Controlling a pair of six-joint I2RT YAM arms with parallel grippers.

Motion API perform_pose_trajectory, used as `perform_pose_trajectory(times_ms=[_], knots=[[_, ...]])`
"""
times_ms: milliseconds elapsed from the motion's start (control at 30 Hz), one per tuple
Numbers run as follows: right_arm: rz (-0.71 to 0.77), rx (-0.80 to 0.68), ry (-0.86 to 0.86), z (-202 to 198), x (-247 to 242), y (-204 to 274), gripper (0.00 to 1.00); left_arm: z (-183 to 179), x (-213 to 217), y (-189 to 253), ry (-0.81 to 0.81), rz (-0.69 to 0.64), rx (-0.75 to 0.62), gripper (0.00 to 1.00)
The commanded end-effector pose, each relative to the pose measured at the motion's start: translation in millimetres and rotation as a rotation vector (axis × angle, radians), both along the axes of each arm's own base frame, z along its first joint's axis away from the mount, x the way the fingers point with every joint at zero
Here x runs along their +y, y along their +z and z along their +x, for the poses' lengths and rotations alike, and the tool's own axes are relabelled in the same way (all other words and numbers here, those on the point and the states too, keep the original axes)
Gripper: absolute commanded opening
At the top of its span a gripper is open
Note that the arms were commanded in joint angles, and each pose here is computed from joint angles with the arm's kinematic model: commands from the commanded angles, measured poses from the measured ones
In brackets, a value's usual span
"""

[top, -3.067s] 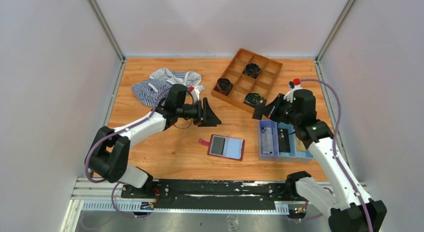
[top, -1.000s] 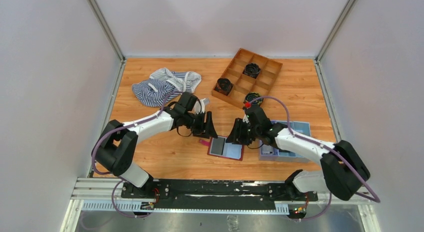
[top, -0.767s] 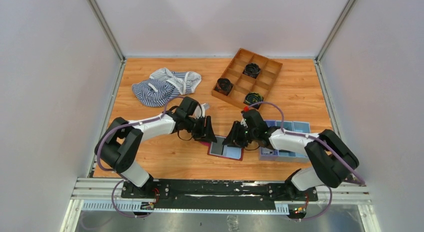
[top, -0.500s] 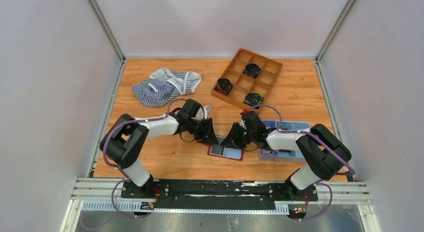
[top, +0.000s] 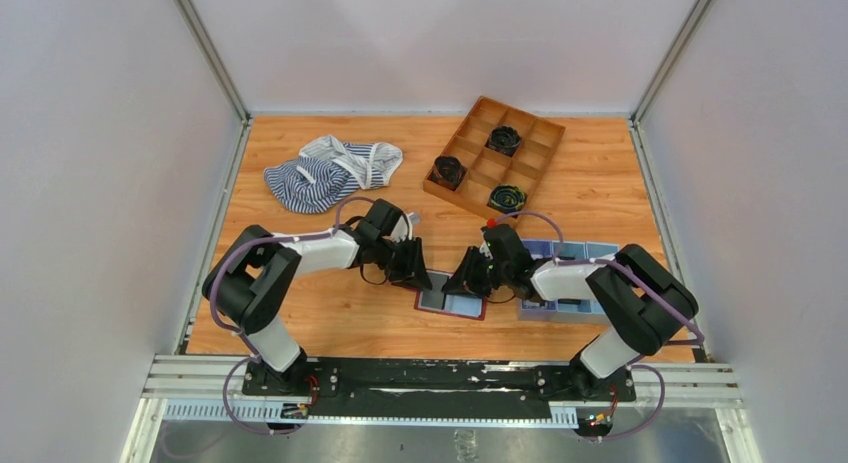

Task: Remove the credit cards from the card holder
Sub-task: Remove the credit card from the card holder.

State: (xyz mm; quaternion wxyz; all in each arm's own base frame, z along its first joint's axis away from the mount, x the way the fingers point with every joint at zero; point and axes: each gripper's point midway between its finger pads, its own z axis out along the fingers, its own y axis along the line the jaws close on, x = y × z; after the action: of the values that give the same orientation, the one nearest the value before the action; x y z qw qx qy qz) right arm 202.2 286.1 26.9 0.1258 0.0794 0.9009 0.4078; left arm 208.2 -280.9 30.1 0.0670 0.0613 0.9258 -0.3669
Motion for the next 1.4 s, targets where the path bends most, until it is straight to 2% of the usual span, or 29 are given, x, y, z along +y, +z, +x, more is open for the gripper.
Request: perform_pose_trajectory(times_ms=[0, 367, 600, 733, 1000, 1133, 1167, 1233, 1367], knots=[[-0.068, 0.054, -0.011, -13.0, -11.7, -24.8, 0.26, 0.5, 5.4, -4.8, -0.006, 0.044, -0.026, 0.38], [-0.072, 0.057, -0.015, -12.1, -12.7, -24.6, 0.26, -1.7, -8.3, -8.7, -0.011, -0.029, 0.019, 0.26], [-0.044, 0.071, -0.037, -11.2, -15.6, -24.9, 0.26, -4.6, -11.6, -18.9, -0.018, -0.026, 0.043, 0.11], [-0.035, 0.070, -0.042, -10.9, -16.8, -25.3, 0.21, -6.2, -9.3, -27.3, -0.016, -0.008, 0.058, 0.02], [0.007, 0.062, -0.037, -8.5, -11.1, -23.7, 0.14, -7.2, -6.3, -31.7, -0.014, 0.008, 0.060, 0.00], [0.033, 0.077, -0.028, -9.5, -6.2, -26.9, 0.15, -8.4, -5.7, -35.1, -0.017, 0.013, 0.068, 0.00], [0.038, 0.081, -0.029, -9.4, -5.6, -27.8, 0.12, -9.2, -5.4, -36.2, -0.019, 0.015, 0.070, 0.00], [0.043, 0.085, -0.032, -9.9, -5.4, -29.0, 0.01, -9.5, -4.8, -37.0, -0.018, 0.017, 0.071, 0.00], [0.016, 0.086, -0.056, -11.3, -14.2, -31.2, 0.00, -8.1, -3.7, -33.8, -0.017, 0.025, 0.057, 0.00]])
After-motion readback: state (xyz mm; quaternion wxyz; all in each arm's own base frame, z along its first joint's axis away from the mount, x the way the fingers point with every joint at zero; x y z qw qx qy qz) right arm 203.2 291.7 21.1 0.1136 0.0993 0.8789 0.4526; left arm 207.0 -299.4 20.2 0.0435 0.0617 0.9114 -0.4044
